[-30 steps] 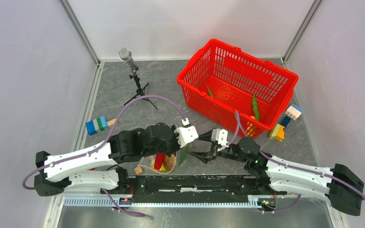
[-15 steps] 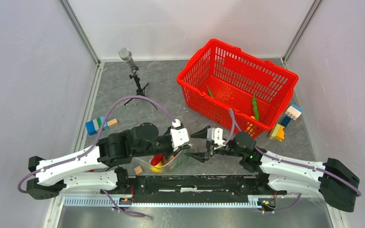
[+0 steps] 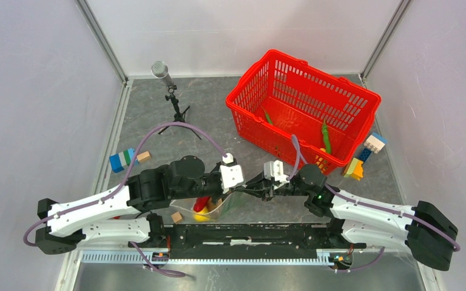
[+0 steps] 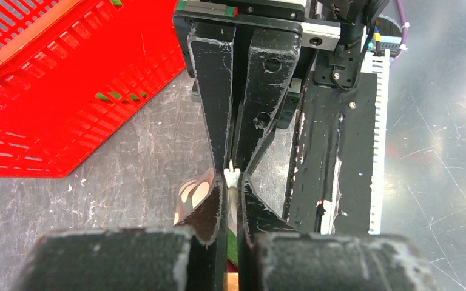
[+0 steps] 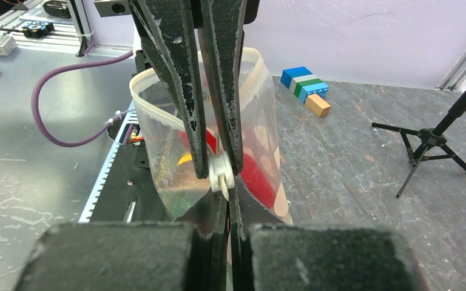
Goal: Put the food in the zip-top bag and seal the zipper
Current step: Zip the zipper food storage bag at the center of the board.
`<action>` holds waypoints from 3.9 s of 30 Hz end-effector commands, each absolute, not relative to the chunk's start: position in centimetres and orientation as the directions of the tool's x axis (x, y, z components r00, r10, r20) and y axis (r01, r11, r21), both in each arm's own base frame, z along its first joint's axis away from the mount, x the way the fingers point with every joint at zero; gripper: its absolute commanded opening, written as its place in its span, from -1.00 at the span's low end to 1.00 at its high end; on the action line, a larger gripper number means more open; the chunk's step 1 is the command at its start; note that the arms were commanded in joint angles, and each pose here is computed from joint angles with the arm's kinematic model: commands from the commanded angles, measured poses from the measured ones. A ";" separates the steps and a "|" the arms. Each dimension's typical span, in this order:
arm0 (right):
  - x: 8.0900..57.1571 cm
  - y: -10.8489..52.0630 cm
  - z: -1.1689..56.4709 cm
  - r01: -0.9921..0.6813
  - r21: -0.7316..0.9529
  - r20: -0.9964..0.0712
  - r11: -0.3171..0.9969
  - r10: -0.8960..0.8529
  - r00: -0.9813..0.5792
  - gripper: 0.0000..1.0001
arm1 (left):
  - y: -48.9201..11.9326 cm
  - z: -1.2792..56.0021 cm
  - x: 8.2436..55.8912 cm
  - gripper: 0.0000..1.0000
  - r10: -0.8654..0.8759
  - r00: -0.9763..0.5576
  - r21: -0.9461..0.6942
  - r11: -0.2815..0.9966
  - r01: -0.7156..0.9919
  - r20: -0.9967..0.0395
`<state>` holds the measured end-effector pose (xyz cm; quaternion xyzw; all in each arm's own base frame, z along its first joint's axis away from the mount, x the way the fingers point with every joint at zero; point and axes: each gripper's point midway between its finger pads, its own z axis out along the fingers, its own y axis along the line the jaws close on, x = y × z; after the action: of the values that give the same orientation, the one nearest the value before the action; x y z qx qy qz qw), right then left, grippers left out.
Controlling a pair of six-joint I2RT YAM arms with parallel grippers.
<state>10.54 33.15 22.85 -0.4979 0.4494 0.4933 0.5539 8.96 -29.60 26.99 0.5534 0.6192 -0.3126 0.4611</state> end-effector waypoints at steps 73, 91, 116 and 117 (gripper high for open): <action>12.3 31.1 23.9 -0.981 -0.019 -0.981 0.191 0.185 0.055 -1.00 | -29.0 27.9 10.6 -0.95 0.470 0.152 0.261 0.176 0.949 -0.869; 12.4 30.4 23.6 -0.977 -0.016 -0.983 0.214 0.176 0.055 -0.85 | -22.6 27.0 11.5 -0.95 0.483 0.039 0.246 0.373 0.895 -0.875; 12.4 34.9 22.9 -0.988 -0.149 -0.980 -0.029 -0.131 0.151 -0.31 | -25.9 27.9 10.6 -0.95 0.463 0.070 0.219 0.277 0.935 -0.884; 12.5 34.9 22.9 -0.989 -0.149 -0.979 -0.024 -0.134 0.151 -0.41 | -25.9 28.0 10.6 -0.96 0.461 0.070 0.219 0.278 0.935 -0.885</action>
<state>12.60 34.59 21.51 -0.5644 0.5099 0.4273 0.4888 10.66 -25.13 24.66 0.5711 0.6581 -0.2125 0.4423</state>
